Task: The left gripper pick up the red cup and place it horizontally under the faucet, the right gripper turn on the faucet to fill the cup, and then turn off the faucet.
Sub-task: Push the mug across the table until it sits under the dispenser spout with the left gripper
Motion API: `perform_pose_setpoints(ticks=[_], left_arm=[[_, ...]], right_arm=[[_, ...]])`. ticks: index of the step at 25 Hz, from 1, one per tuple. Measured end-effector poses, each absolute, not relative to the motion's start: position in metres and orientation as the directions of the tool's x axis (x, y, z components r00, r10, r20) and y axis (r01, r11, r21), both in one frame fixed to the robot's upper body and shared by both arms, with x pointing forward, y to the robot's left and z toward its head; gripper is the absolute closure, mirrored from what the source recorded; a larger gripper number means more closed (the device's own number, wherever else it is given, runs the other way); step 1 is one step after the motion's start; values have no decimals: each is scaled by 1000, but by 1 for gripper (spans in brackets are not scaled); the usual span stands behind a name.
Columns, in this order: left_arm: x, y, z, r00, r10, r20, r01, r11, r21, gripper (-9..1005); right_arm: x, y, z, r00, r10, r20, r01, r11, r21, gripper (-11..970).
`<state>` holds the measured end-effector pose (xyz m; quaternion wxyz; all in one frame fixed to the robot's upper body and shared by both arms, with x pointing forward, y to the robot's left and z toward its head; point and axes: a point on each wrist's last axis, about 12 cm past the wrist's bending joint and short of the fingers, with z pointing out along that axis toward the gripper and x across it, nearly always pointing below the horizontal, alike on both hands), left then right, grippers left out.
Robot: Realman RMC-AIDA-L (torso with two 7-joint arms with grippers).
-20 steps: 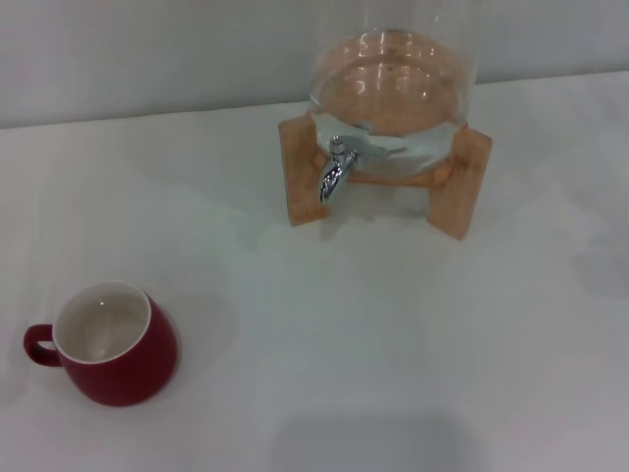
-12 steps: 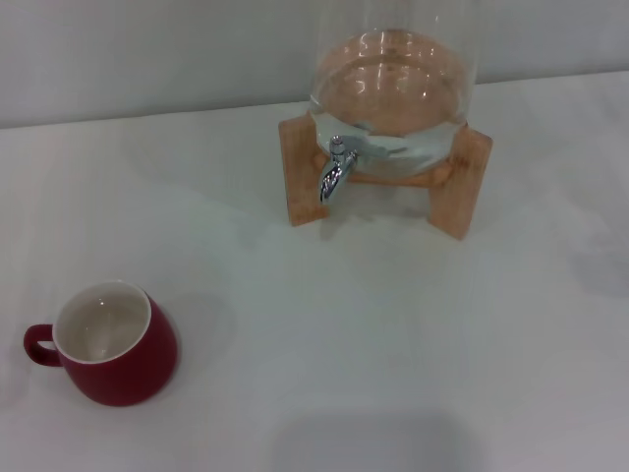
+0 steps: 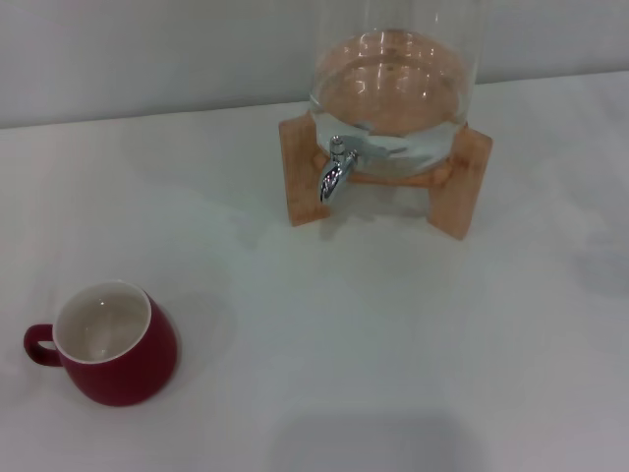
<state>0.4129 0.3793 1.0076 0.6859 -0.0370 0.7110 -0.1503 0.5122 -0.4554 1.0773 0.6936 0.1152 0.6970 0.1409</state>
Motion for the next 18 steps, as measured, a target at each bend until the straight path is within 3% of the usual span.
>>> perform_pose_setpoints(ticks=[9, 18], left_arm=[[425, 355, 999, -80, -187, -979, 208, 957, -200, 239], [412, 339, 987, -108, -214, -971, 203, 951, -232, 238]], right_arm=[[516, -454, 1079, -7, 355, -935, -41, 934, 355, 328], [518, -458, 1084, 15, 357, -934, -31, 934, 356, 329]])
